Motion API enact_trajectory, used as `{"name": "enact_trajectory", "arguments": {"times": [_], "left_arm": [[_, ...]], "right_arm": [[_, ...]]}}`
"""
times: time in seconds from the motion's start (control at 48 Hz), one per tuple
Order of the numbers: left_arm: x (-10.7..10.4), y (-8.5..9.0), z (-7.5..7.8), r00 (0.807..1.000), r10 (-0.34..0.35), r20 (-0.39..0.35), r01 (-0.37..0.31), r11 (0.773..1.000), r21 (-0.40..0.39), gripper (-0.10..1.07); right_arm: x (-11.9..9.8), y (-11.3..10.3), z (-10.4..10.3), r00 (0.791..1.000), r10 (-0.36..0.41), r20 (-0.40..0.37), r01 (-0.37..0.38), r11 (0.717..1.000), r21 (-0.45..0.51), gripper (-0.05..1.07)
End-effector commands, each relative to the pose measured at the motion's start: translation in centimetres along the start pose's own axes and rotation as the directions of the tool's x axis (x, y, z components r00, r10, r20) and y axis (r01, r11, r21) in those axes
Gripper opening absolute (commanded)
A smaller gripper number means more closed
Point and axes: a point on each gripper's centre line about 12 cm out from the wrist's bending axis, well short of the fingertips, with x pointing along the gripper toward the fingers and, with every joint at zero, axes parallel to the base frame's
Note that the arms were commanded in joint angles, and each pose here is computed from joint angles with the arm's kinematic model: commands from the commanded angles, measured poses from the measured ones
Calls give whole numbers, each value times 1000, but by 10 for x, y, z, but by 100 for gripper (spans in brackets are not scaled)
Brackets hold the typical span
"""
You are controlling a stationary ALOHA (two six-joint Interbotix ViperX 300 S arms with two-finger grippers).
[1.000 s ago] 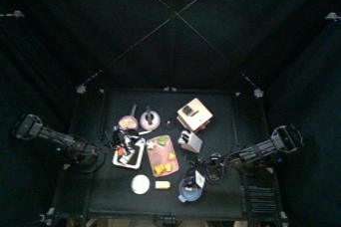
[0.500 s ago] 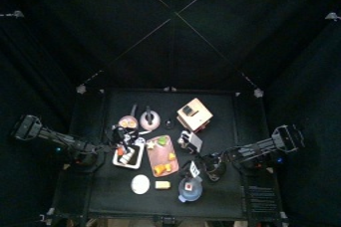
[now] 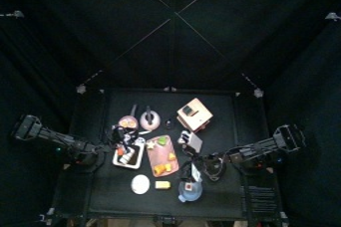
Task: Grab green sushi half from bowl
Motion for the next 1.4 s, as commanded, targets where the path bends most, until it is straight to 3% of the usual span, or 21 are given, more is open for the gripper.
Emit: {"name": "enact_trajectory", "arguments": {"times": [0.0, 0.208, 0.354, 0.583, 0.688, 0.75, 0.875, 0.958, 1.042, 1.104, 1.188, 1.271, 1.375], "left_arm": [[0, 0, 4, 1000, 4, 7, -3, 1000, -11, 76], [0, 1, 1, 1000, 8, -1, -8, 1000, -12, 76], [0, 1, 0, 1000, 7, -4, -7, 1000, -12, 76], [0, 2, -1, 1000, 7, -5, -7, 1000, -9, 76], [0, 2, -1, 1000, 7, -6, -7, 1000, -8, 76], [0, 2, -1, 1000, 7, -6, -7, 1000, -8, 76], [0, 2, -2, 1000, 7, -7, -8, 1000, -9, 76], [0, 2, -2, 1000, 7, -7, -8, 1000, -10, 76], [0, 2, -2, 1000, 9, -10, -9, 1000, -11, 76], [0, 2, -2, 1000, 8, -10, -8, 1000, -14, 76], [0, 2, -2, 1000, 9, -15, -10, 1000, -20, 76], [0, 2, -3, 1000, 10, -18, -10, 1000, -21, 76], [0, 2, -3, 1000, 10, -18, -10, 1000, -23, 76]], "right_arm": [[-13, 4, 22, 998, 13, 64, -10, 999, -51, 87], [-23, -3, 31, 997, -6, 76, 18, 988, -154, 87], [-28, -11, 41, 993, -38, 108, 65, 965, -252, 87], [-32, -32, 53, 988, -95, 125, 123, 962, -244, 87], [-34, -35, 59, 984, -108, 141, 146, 945, -294, 87], [-36, -32, 65, 982, -110, 156, 161, 916, -366, 87], [-44, -21, 74, 975, -111, 191, 203, 787, -582, 90], [-48, -3, 76, 972, -65, 224, 206, 691, -693, 94], [-52, 12, 81, 963, -8, 270, 209, 653, -728, 100], [-57, 19, 87, 950, 31, 311, 213, 664, -717, 103], [-63, 25, 94, 936, 59, 346, 200, 721, -664, 104], [-63, 26, 95, 939, 57, 339, 168, 784, -597, 104], [-61, 25, 97, 943, 49, 328, 150, 820, -552, 104]]}}
